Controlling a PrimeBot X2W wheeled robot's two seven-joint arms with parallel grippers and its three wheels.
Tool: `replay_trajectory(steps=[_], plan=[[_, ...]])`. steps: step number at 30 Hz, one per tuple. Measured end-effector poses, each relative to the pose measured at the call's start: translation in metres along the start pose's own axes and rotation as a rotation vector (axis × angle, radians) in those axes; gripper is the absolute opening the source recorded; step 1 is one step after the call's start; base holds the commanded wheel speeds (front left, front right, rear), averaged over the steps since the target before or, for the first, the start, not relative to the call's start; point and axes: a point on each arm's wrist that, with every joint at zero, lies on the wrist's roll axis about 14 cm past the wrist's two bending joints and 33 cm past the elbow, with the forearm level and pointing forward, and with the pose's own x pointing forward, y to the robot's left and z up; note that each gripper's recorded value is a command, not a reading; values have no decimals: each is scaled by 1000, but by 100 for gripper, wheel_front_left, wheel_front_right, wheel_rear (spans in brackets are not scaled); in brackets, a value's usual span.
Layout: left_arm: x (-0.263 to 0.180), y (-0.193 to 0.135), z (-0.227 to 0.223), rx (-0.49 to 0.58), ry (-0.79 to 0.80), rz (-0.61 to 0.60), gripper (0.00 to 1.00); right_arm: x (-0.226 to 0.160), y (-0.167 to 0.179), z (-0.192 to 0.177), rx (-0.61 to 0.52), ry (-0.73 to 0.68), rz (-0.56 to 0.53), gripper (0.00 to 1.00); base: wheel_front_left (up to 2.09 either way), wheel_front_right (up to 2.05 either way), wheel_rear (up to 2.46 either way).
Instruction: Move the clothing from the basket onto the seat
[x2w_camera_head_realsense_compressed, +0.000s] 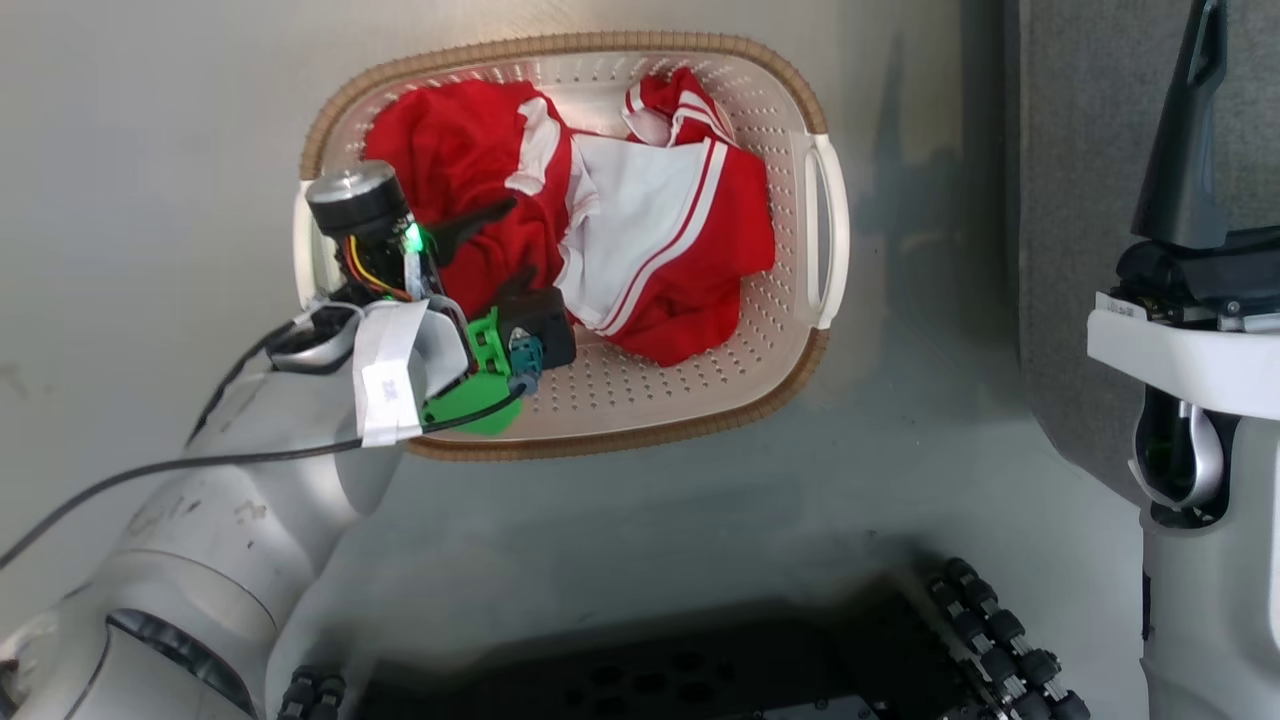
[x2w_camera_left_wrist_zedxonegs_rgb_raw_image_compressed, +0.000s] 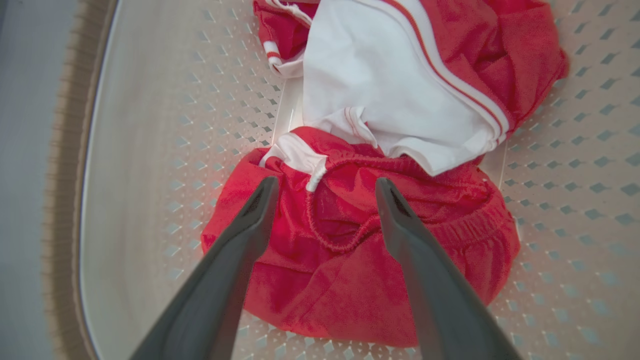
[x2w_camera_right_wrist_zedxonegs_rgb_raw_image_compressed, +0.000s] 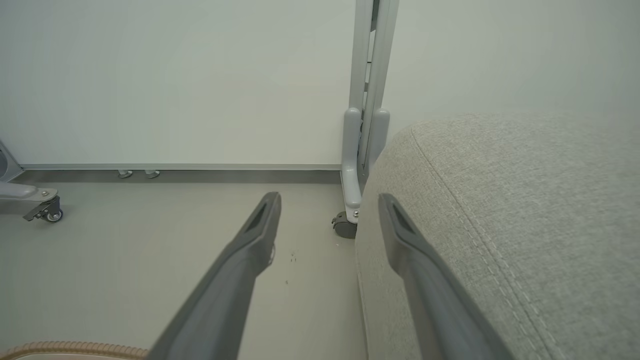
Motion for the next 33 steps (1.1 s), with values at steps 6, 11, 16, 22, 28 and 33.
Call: replay_trajectory(steps=[6,11,16,22,28,33], plan=[[20,2,-18,76,25,-6,100,1,-6,-22,13,38,-15,100,0,0,0],[37,5,-21,141,18,5,100,-3,-14,-38,7,76,-34,100,0,0,0],[50,6,-24,170,14,13,100,-7,-21,-51,-1,106,-50,100,0,0,0],[61,10,-34,202,33,14,100,-5,-22,-58,-9,113,-50,100,0,0,0],[67,11,-44,202,57,8,0,-5,-22,-66,-13,122,-49,100,0,0,0],[67,11,-46,173,62,13,0,-5,-22,-69,-12,126,-48,100,0,0,0]])
